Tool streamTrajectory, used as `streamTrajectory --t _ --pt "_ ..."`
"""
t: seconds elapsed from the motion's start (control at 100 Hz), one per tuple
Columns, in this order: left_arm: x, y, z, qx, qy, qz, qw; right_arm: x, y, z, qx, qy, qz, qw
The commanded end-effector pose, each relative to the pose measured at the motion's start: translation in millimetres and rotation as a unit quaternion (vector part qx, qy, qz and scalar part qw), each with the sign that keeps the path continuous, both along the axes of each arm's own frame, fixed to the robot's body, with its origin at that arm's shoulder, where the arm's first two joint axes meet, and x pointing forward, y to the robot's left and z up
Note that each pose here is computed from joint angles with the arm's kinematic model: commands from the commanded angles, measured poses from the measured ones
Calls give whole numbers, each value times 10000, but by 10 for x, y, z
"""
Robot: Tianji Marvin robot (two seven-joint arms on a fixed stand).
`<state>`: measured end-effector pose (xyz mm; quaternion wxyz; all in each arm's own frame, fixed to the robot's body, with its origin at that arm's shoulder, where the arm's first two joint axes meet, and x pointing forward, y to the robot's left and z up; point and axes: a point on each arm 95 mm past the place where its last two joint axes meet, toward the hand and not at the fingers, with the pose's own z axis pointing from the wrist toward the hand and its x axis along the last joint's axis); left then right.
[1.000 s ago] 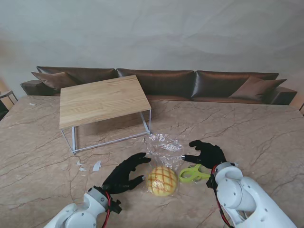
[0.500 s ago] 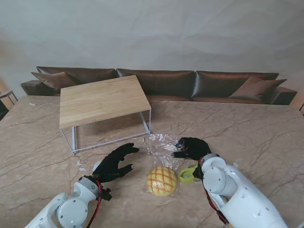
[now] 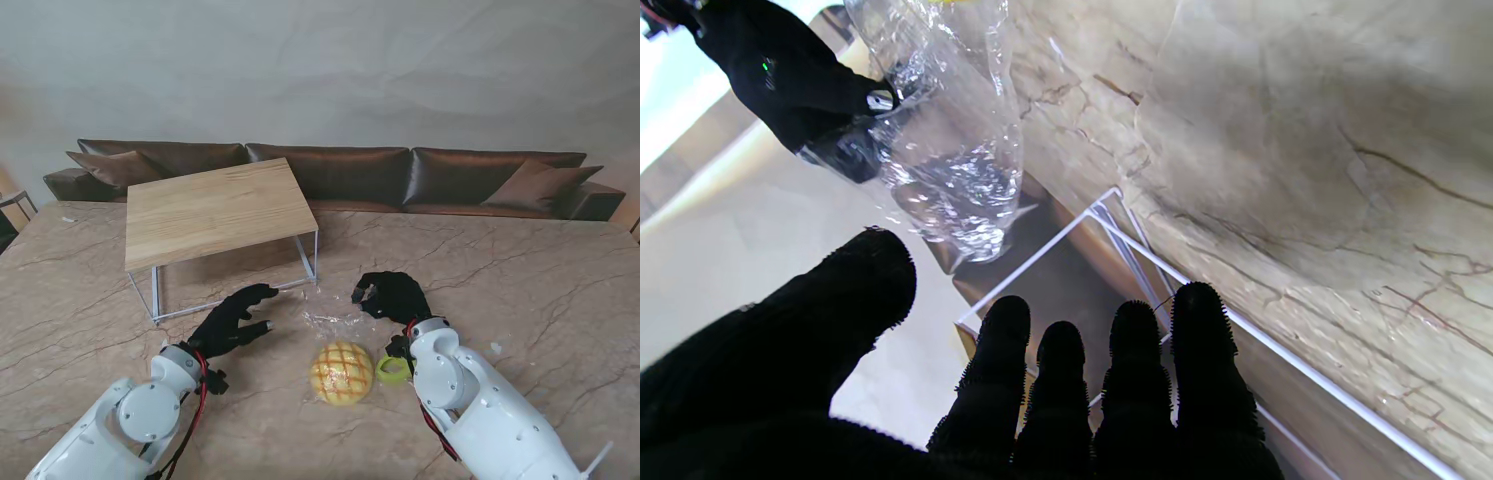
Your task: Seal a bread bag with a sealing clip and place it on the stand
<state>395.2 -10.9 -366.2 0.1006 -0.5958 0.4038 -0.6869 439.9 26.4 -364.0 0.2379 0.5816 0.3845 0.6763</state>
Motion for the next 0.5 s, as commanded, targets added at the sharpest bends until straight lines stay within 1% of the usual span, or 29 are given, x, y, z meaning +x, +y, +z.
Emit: streamTrajectory --t 0.0,0.06,0.18,0.32,0.39,0.49 --pt "83 -1 32 -23 38 18 10000 -11 50 58 76 -242 26 9997" --pt "152 1 36 -67 66 71 9999 -27 58 71 146 -396 36 9991" --pt "244 -29 36 -3 100 58 9999 -70 74 75 259 -610 56 9978" --pt "300 -161 11 -61 130 51 9999 -130 104 85 358 -813 104 9960" --pt "327 -242 -8 -175 142 102 9997 -158 119 98 344 -900 160 9952" --pt "355 -341 -24 -321 233 79 9992 -201 135 116 354 -1001 224 9941"
